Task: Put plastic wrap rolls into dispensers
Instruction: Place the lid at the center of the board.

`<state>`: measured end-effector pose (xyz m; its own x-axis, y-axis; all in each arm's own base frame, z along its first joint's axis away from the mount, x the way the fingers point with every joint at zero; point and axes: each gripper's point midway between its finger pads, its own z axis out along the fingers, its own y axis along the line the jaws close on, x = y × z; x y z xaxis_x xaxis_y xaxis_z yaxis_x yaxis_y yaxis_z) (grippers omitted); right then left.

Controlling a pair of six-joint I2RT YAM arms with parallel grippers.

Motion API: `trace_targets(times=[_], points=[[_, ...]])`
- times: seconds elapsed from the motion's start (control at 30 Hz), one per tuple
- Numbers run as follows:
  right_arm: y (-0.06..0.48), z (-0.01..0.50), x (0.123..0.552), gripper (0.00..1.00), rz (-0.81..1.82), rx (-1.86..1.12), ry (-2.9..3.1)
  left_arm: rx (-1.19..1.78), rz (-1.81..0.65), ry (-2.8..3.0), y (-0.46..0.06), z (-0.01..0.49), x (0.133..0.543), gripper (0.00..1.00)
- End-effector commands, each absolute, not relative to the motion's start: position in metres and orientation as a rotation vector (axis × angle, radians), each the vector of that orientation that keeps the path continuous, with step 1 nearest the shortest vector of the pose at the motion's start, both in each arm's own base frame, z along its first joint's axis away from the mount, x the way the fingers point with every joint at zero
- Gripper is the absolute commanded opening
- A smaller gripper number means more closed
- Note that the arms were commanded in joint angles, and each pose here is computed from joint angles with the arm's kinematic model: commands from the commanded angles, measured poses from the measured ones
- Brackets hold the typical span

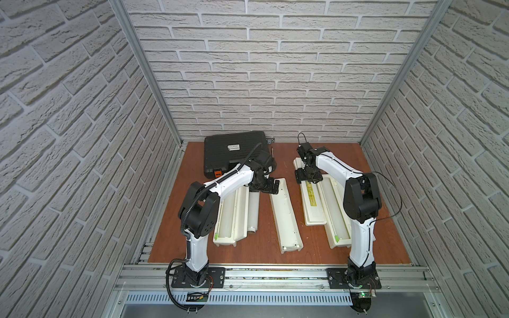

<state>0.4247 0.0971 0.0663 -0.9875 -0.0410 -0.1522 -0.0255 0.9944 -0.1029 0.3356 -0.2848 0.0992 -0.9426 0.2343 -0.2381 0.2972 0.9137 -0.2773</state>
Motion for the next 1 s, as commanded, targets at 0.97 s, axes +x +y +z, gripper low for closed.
trace_targets(times=[0.97], points=[[0.133,0.055,0.399,1.00,0.169,-0.032,2.959,0.157,0.118,2.807,-0.251,0.091,0.343,0.91]])
